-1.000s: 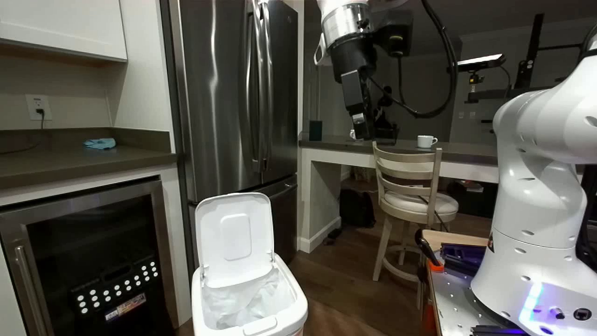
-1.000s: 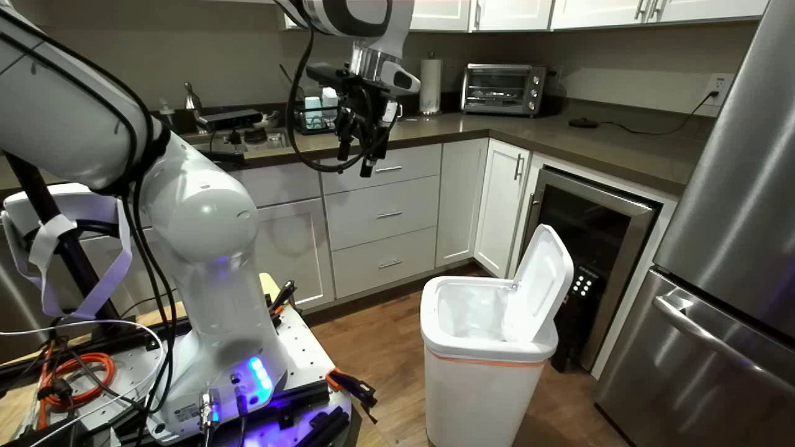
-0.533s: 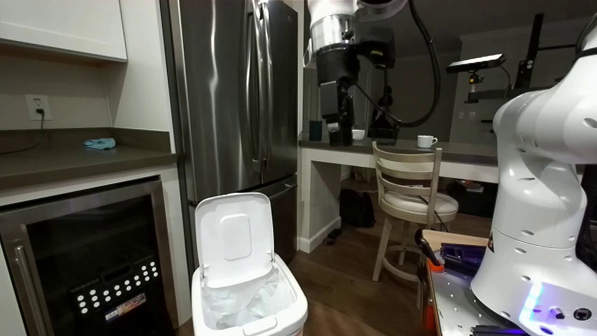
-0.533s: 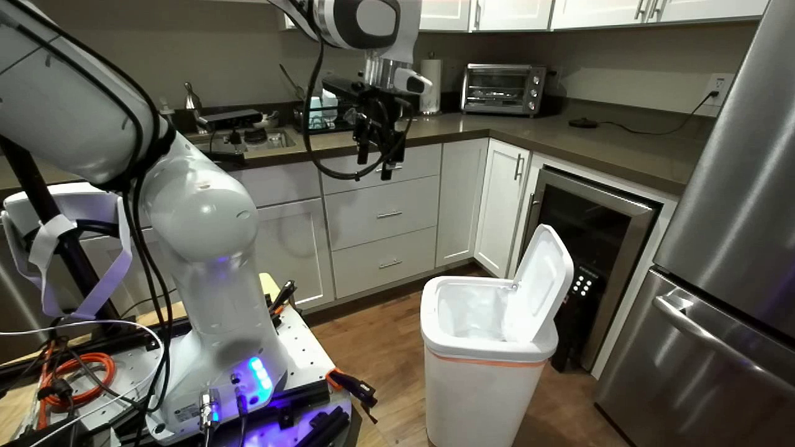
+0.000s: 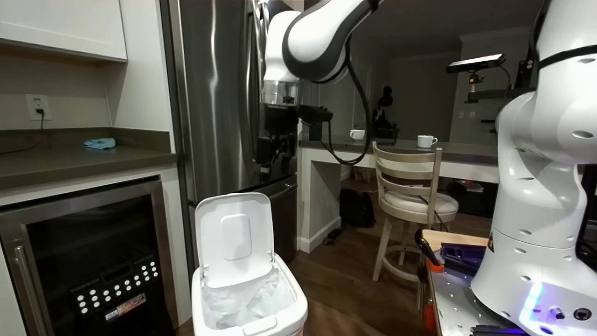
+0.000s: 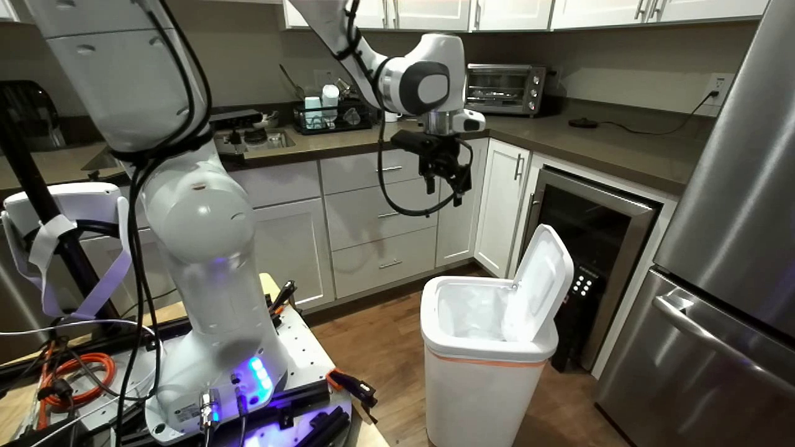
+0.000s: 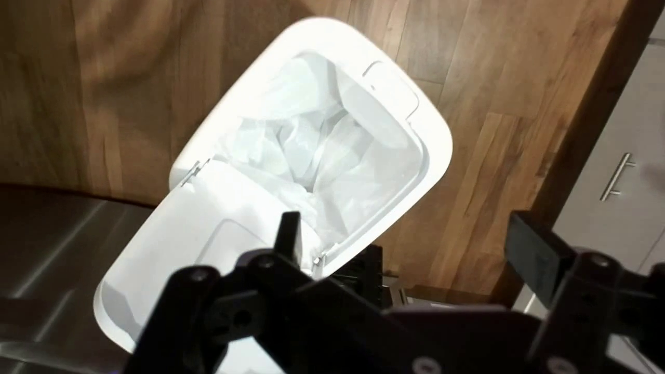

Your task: Close the white bin

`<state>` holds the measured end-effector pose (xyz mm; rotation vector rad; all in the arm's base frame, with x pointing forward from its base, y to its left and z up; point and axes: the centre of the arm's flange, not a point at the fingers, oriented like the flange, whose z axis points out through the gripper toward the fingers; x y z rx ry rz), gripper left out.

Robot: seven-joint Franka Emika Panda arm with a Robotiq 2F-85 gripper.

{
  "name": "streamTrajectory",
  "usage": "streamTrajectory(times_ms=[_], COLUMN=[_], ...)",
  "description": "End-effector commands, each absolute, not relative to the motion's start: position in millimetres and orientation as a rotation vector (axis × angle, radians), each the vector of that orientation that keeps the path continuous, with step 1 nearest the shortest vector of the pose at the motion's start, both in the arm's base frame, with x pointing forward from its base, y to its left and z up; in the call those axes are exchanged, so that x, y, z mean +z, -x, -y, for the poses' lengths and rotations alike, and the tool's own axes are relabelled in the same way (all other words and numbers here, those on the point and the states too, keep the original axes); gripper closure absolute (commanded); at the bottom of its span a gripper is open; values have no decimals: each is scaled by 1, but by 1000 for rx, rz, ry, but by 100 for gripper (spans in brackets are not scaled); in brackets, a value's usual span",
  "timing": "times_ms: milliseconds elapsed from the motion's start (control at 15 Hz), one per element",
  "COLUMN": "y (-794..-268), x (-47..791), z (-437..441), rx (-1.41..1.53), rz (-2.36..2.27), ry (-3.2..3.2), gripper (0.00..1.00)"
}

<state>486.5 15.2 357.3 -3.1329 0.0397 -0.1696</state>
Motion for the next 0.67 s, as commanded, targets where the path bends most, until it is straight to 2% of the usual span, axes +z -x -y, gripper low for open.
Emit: streamTrajectory(times_ms=[0,200,467,600], y=[-575,-635,-706,-727], x=[331,319,310,306], z=[7,29,61,74], rx=[-174,-207,-296,-335], rz=[-99,-194,-331,-390], ry=[3187,3218,3237,3245], gripper=[0,0,40,54])
